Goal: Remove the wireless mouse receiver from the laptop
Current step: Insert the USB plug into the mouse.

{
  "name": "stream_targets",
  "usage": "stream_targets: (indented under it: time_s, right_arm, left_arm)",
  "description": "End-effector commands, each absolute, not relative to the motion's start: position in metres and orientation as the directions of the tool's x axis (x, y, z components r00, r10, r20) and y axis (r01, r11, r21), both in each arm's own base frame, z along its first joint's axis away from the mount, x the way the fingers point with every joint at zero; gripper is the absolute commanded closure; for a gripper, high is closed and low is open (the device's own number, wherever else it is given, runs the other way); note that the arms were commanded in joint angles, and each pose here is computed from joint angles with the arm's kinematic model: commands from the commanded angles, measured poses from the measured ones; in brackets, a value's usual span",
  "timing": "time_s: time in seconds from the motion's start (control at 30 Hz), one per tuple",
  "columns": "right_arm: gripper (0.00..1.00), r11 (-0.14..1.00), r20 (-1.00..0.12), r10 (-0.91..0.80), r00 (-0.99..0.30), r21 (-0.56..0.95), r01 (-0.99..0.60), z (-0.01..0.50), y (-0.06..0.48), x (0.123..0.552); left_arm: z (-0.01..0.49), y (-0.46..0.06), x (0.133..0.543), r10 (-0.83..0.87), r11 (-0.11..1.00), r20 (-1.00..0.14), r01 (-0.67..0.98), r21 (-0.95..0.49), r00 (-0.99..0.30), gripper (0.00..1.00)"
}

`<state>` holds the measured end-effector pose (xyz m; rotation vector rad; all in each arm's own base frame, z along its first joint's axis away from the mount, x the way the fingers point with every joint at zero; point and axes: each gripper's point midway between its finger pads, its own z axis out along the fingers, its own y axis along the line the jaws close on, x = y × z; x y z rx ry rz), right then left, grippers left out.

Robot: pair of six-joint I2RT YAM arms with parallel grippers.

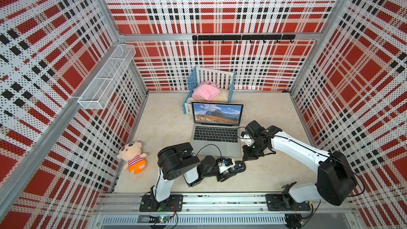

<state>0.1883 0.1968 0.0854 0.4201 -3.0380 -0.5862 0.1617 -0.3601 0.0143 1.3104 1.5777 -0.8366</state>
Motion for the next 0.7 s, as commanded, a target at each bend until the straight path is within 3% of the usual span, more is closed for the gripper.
stream_targets:
  time_s: [0.0, 0.23, 0.67]
  right_arm:
    - [1.0, 0.894, -0.017, -0.279, -0.96, 0.362, -0.266, 0.083, 0.198, 0.187]
    - [1.0, 0.913, 0.019, -0.273, -0.962, 0.322, -0.253, 0.075, 0.191, 0.185]
    - [1.0, 0.918, 0.072, -0.281, -0.957, 0.309, -0.247, 0.064, 0.193, 0.182]
  left_arm:
    - [-0.021, -0.346, 0.154, 0.477, 0.207, -0.872, 0.978, -0.012, -0.111, 0.33]
    - [-0.022, -0.348, 0.151, 0.475, 0.186, -0.873, 0.982, -0.024, -0.112, 0.55]
    - [-0.016, -0.343, 0.155, 0.474, 0.216, -0.874, 0.976, 0.0, -0.105, 0.56]
